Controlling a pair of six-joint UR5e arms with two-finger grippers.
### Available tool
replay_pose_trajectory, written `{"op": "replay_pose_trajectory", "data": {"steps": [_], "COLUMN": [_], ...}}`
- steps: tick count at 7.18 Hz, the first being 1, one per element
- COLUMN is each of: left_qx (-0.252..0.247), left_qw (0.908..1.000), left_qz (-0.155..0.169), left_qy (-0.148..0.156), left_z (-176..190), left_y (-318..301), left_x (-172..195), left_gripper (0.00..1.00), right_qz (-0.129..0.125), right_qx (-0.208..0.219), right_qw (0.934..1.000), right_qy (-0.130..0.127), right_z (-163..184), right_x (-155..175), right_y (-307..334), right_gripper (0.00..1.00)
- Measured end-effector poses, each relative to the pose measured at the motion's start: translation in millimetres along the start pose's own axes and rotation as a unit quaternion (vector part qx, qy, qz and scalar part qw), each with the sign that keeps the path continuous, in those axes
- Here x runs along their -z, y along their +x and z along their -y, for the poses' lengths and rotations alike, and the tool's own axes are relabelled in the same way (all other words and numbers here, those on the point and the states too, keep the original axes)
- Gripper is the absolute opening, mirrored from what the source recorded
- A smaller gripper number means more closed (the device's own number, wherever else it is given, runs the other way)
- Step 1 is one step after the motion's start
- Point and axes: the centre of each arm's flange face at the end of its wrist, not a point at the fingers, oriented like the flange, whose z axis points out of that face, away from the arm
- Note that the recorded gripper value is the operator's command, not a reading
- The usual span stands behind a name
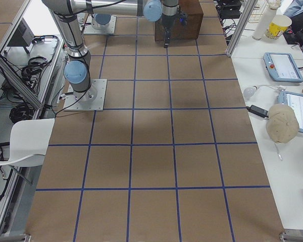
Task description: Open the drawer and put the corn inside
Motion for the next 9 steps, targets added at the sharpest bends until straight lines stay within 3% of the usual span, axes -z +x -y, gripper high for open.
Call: {"op": "replay_pose_trajectory", "data": {"steps": [2,4,7,9], "left_qx": [0.003,-0.010,-0.034,-0.026], "left_qw": [1.0000,0.9997,0.9950,0.9943], "left_qz": [0.005,0.019,0.083,0.095], "left_qy": [-0.001,0.015,0.043,0.041], "left_z": [-2,-5,-17,-31], "left_y": [12,46,111,165], "left_x": [10,45,103,117], "left_gripper": [1.00,1.00,1.00,1.00], "right_qz": [0.000,0.000,0.001,0.001], "right_qx": [0.000,0.000,0.000,0.000], "right_qw": [1.0000,1.0000,1.0000,1.0000], "right_qy": [-0.001,0.000,0.000,0.000], "right_z": [0,0,0,0], "right_x": [0,0,0,0], "right_y": [0,0,0,0], "right_gripper": [1.00,1.00,1.00,1.00]}}
